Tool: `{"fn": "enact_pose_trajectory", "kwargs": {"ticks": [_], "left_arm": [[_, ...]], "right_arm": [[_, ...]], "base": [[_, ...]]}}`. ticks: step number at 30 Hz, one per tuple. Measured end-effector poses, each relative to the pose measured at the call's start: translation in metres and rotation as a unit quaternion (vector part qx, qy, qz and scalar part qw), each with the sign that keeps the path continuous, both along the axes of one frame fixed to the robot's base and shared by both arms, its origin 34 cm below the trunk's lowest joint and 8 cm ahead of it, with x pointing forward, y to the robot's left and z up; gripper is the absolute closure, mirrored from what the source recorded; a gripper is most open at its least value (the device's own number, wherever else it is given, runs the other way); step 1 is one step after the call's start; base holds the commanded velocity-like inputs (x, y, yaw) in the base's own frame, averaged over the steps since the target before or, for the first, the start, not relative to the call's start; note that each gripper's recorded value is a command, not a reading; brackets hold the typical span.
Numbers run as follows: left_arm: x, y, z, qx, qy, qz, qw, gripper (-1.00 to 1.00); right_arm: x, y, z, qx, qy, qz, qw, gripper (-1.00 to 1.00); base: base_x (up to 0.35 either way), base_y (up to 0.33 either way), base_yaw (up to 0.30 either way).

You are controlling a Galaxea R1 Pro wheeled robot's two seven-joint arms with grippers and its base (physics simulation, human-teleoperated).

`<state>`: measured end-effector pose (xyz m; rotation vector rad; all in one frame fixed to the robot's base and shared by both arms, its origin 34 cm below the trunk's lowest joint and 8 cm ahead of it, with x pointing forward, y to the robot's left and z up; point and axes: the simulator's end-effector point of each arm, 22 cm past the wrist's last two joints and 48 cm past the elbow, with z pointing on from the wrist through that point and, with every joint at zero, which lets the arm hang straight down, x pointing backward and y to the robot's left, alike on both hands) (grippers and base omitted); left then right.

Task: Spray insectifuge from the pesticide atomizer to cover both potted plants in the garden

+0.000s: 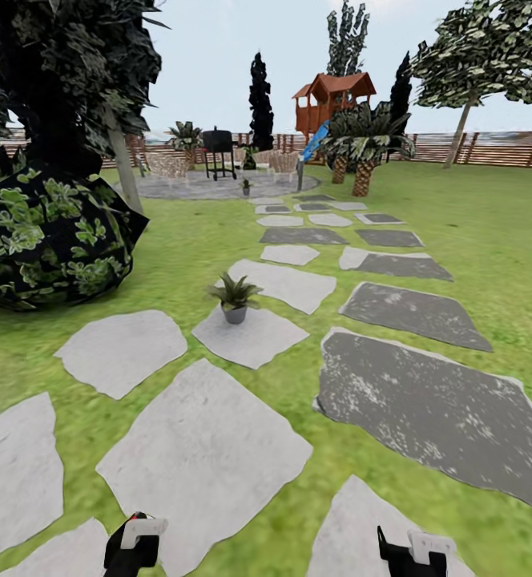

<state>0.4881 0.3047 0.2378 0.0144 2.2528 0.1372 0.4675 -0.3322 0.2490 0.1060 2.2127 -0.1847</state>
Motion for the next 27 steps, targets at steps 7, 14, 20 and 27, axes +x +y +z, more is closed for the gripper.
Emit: {"fn": "enact_pose_trajectory", "kwargs": {"ticks": [7,14,20,27], "left_arm": [[-0.0001,0.0002,-0.0001,0.0,0.0,0.0,1.0,1.0],[-0.0001,0.0001,-0.0002,0.0,0.0,0.0,1.0,1.0],[-0.0001,0.0001,-0.0002,0.0,0.0,0.0,1.0,1.0],[-0.0001,0.0001,-0.0002,0.0,0.0,0.0,1.0,1.0]], "right_arm": [[0.0003,-0.0011,0.0001,-0.002,0.0,0.002,1.0,-1.0],[0.0003,-0.0003,-0.0001,-0.001,0.001,0.002,1.0,-1.0],[-0.0002,0.0005,-0.0006,0.0,0.001,0.002,1.0,-1.0],[-0.0004,0.0006,-0.0007,0.0,0.001,0.001,1.0,-1.0]], "base": [[0.297,0.171,-0.002],[0.282,0.212,0.0],[0.28,0.217,0.0],[0.28,0.217,0.0]]}}
